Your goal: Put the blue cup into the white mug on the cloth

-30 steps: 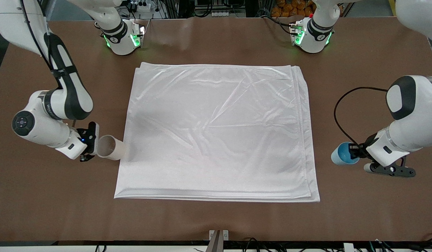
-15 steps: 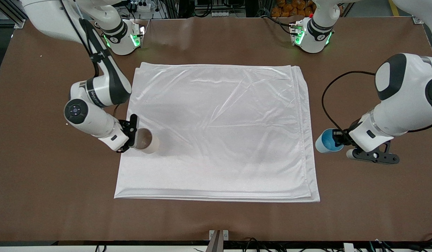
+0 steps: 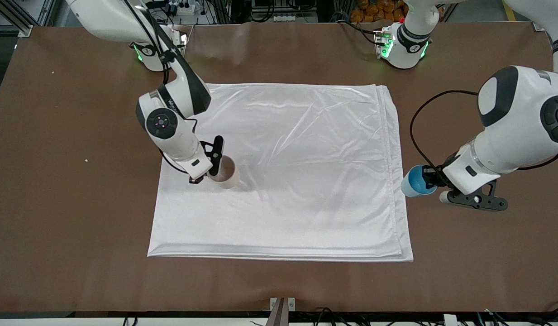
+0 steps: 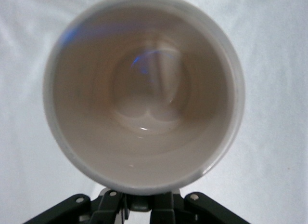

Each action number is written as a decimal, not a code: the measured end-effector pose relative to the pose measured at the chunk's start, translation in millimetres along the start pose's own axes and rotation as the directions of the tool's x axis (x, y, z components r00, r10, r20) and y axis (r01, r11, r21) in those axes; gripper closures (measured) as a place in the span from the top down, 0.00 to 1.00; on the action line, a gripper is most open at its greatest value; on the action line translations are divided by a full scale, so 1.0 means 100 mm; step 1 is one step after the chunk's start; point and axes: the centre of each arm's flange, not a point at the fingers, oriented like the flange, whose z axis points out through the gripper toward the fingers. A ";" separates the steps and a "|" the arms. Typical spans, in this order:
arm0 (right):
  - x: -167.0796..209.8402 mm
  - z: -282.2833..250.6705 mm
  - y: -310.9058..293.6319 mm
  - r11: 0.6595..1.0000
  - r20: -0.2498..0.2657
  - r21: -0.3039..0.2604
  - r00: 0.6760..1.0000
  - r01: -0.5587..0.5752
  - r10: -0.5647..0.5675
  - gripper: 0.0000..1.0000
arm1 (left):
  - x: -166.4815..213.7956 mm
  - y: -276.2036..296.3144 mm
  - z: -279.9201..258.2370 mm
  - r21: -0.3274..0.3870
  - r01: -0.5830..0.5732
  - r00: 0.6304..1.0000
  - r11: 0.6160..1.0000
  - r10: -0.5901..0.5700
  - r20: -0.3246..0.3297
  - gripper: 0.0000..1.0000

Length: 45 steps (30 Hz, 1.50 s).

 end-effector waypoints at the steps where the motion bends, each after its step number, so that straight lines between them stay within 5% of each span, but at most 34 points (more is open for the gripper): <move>1: 0.06 0.01 -0.04 1.000 0.000 -0.001 1.000 -0.008 0.008 0.19 | 0.00 0.01 0.00 -0.001 -0.001 1.000 1.000 0.001 0.000 0.04; 18: 0.89 0.48 -0.69 0.999 0.039 0.020 0.999 -0.030 0.029 0.19 | -0.01 0.17 0.01 -0.008 0.006 1.000 1.000 -0.006 0.002 0.04; 45: 1.31 0.73 -0.91 1.000 0.059 0.015 0.998 0.011 -0.012 0.22 | -0.01 0.23 0.01 -0.009 0.004 1.000 1.000 -0.004 0.002 0.04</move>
